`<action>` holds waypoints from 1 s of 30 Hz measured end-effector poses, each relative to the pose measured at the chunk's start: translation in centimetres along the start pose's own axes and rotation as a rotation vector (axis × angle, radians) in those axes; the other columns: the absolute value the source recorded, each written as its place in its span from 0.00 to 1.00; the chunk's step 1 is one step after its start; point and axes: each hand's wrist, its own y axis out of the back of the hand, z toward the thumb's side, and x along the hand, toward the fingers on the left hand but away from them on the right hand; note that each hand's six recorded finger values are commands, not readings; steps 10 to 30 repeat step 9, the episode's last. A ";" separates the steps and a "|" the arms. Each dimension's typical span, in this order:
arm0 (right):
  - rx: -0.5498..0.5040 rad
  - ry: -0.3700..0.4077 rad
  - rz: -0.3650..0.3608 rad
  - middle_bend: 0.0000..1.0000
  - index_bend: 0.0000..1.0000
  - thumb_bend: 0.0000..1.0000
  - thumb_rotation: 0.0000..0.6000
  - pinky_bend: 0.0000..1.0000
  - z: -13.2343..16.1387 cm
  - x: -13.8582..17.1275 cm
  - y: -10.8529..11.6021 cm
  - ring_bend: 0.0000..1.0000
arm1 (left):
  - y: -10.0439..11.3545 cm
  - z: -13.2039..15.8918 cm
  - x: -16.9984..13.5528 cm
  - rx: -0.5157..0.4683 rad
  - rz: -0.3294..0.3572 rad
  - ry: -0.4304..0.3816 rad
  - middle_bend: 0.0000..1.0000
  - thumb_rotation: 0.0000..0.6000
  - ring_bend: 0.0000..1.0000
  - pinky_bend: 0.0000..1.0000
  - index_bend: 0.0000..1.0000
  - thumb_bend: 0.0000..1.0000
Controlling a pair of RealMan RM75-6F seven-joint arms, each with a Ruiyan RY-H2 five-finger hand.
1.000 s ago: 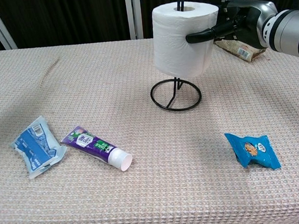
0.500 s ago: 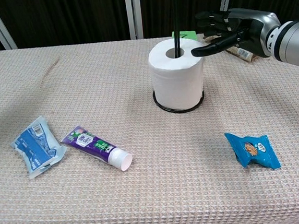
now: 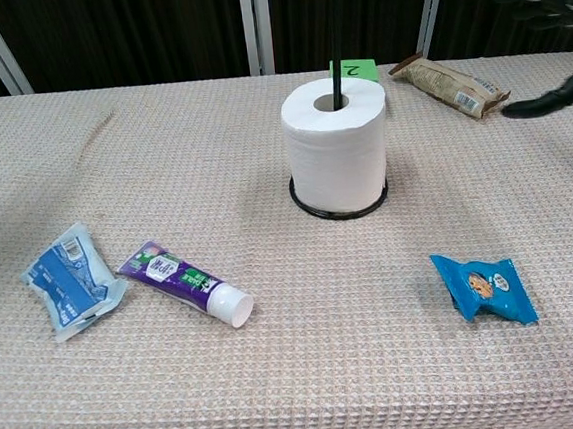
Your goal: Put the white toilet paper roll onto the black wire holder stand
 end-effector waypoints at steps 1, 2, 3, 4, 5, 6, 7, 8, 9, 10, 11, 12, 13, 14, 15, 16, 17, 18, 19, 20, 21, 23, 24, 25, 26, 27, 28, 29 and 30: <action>0.070 -0.024 -0.022 0.00 0.00 0.05 1.00 0.00 -1.0 1.4 0.7 0.00 | 0.1 -0.3 -0.6 0.049 -0.012 0.009 0.13 0.30 0.12 0.26 0.16 0.09; 0.160 -0.067 -0.053 0.00 0.00 0.05 1.00 0.00 -2.5 3.4 1.7 0.00 | 0.1 -0.5 -1.3 0.100 -0.026 0.019 0.13 0.30 0.11 0.26 0.16 0.09; 0.223 -0.105 -0.076 0.00 0.00 0.05 1.00 0.00 -3.6 5.1 2.4 0.00 | 0.2 -0.9 -2.3 0.169 -0.044 0.034 0.13 0.29 0.11 0.26 0.16 0.09; 0.280 -0.146 -0.096 0.00 0.00 0.06 1.00 0.00 -4.7 6.9 3.1 0.00 | 0.3 -1.1 -3.2 0.222 -0.060 0.046 0.12 0.28 0.11 0.26 0.16 0.09; 0.346 -0.202 -0.120 0.00 0.00 0.06 1.00 0.00 -6.1 9.4 3.9 0.00 | 0.4 -1.4 -4.1 0.274 -0.075 0.060 0.12 0.27 0.11 0.26 0.16 0.09; 0.388 -0.242 -0.133 0.00 0.00 0.06 1.00 0.00 -6.9 11.2 4.5 0.00 | 0.5 -1.8 -5.6 0.338 -0.097 0.080 0.12 0.26 0.11 0.26 0.15 0.09; 0.426 -0.278 -0.144 0.00 0.00 0.06 1.00 0.00 -7.6 12.9 4.9 0.00 | 0.5 -2.1 -6.8 0.379 -0.112 0.097 0.12 0.25 0.11 0.26 0.15 0.09; 0.470 -0.320 -0.153 0.00 0.00 0.06 1.00 0.00 -8.4 15.0 5.4 0.00 | 0.6 -2.4 -8.0 0.413 -0.126 0.115 0.12 0.25 0.11 0.26 0.15 0.09; 0.497 -0.345 -0.156 0.00 0.00 0.06 1.00 0.00 -8.9 16.4 5.7 0.00 | 0.8 -2.7 -9.3 0.446 -0.138 0.135 0.12 0.25 0.11 0.26 0.15 0.09; 0.497 -0.345 -0.156 0.00 0.00 0.06 1.00 0.00 -8.9 16.4 5.7 0.00 | 0.8 -2.7 -9.3 0.446 -0.138 0.135 0.12 0.25 0.11 0.26 0.15 0.09; 0.497 -0.345 -0.156 0.00 0.00 0.06 1.00 0.00 -8.9 16.4 5.7 0.00 | 0.8 -2.7 -9.3 0.446 -0.138 0.135 0.12 0.25 0.11 0.26 0.15 0.09; 0.497 -0.345 -0.156 0.00 0.00 0.06 1.00 0.00 -8.9 16.4 5.7 0.00 | 0.8 -2.7 -9.3 0.446 -0.138 0.135 0.12 0.25 0.11 0.26 0.15 0.09; 0.497 -0.345 -0.156 0.00 0.00 0.06 1.00 0.00 -8.9 16.4 5.7 0.00 | 0.8 -2.7 -9.3 0.446 -0.138 0.135 0.12 0.25 0.11 0.26 0.15 0.09; 0.497 -0.345 -0.156 0.00 0.00 0.06 1.00 0.00 -8.9 16.4 5.7 0.00 | 0.8 -2.7 -9.3 0.446 -0.138 0.135 0.12 0.25 0.11 0.26 0.15 0.09; 0.497 -0.345 -0.156 0.00 0.00 0.06 1.00 0.00 -8.9 16.4 5.7 0.00 | 0.8 -2.7 -9.3 0.446 -0.138 0.135 0.12 0.25 0.11 0.26 0.15 0.09; 0.497 -0.345 -0.156 0.00 0.00 0.06 1.00 0.00 -8.9 16.4 5.7 0.00 | 0.8 -2.7 -9.3 0.446 -0.138 0.135 0.12 0.25 0.11 0.26 0.15 0.09; 0.497 -0.345 -0.156 0.00 0.00 0.06 1.00 0.00 -8.9 16.4 5.7 0.00 | 0.8 -2.7 -9.3 0.446 -0.138 0.135 0.12 0.25 0.11 0.26 0.15 0.09; 0.497 -0.345 -0.156 0.00 0.00 0.06 1.00 0.00 -8.9 16.4 5.7 0.00 | 0.8 -2.7 -9.3 0.446 -0.138 0.135 0.12 0.25 0.11 0.26 0.15 0.09; 0.497 -0.345 -0.156 0.00 0.00 0.06 1.00 0.00 -8.9 16.4 5.7 0.00 | 0.8 -2.7 -9.3 0.446 -0.138 0.135 0.12 0.25 0.11 0.26 0.15 0.09; 0.497 -0.345 -0.156 0.00 0.00 0.06 1.00 0.00 -8.9 16.4 5.7 0.00 | 0.8 -2.7 -9.3 0.446 -0.138 0.135 0.12 0.25 0.11 0.26 0.15 0.09; 0.497 -0.345 -0.156 0.00 0.00 0.06 1.00 0.00 -8.9 16.4 5.7 0.00 | 0.8 -2.7 -9.3 0.446 -0.138 0.135 0.12 0.25 0.11 0.26 0.15 0.09; 0.497 -0.345 -0.156 0.00 0.00 0.06 1.00 0.00 -8.9 16.4 5.7 0.00 | 0.8 -2.7 -9.3 0.446 -0.138 0.135 0.12 0.25 0.11 0.26 0.15 0.09; 0.497 -0.345 -0.156 0.00 0.00 0.06 1.00 0.00 -8.9 16.4 5.7 0.00 | 0.8 -2.7 -9.3 0.446 -0.138 0.135 0.12 0.25 0.11 0.26 0.15 0.09; 0.497 -0.345 -0.156 0.00 0.00 0.06 1.00 0.00 -8.9 16.4 5.7 0.00 | 0.8 -2.7 -9.3 0.446 -0.138 0.135 0.12 0.25 0.11 0.26 0.15 0.09; 0.497 -0.345 -0.156 0.00 0.00 0.06 1.00 0.00 -8.9 16.4 5.7 0.00 | 0.8 -2.7 -9.3 0.446 -0.138 0.135 0.12 0.25 0.11 0.26 0.15 0.09; 0.497 -0.345 -0.156 0.00 0.00 0.06 1.00 0.00 -8.9 16.4 5.7 0.00 | 0.8 -2.7 -9.3 0.446 -0.138 0.135 0.12 0.25 0.11 0.26 0.15 0.09; 0.497 -0.345 -0.156 0.00 0.00 0.06 1.00 0.00 -8.9 16.4 5.7 0.00 | 0.8 -2.7 -9.3 0.446 -0.138 0.135 0.12 0.25 0.11 0.26 0.15 0.09; 0.497 -0.345 -0.156 0.00 0.00 0.06 1.00 0.00 -8.9 16.4 5.7 0.00 | 0.8 -2.7 -9.3 0.446 -0.138 0.135 0.12 0.25 0.11 0.26 0.15 0.09; 0.497 -0.345 -0.156 0.00 0.00 0.06 1.00 0.00 -8.9 16.4 5.7 0.00 | 0.8 -2.7 -9.3 0.446 -0.138 0.135 0.12 0.25 0.11 0.26 0.15 0.09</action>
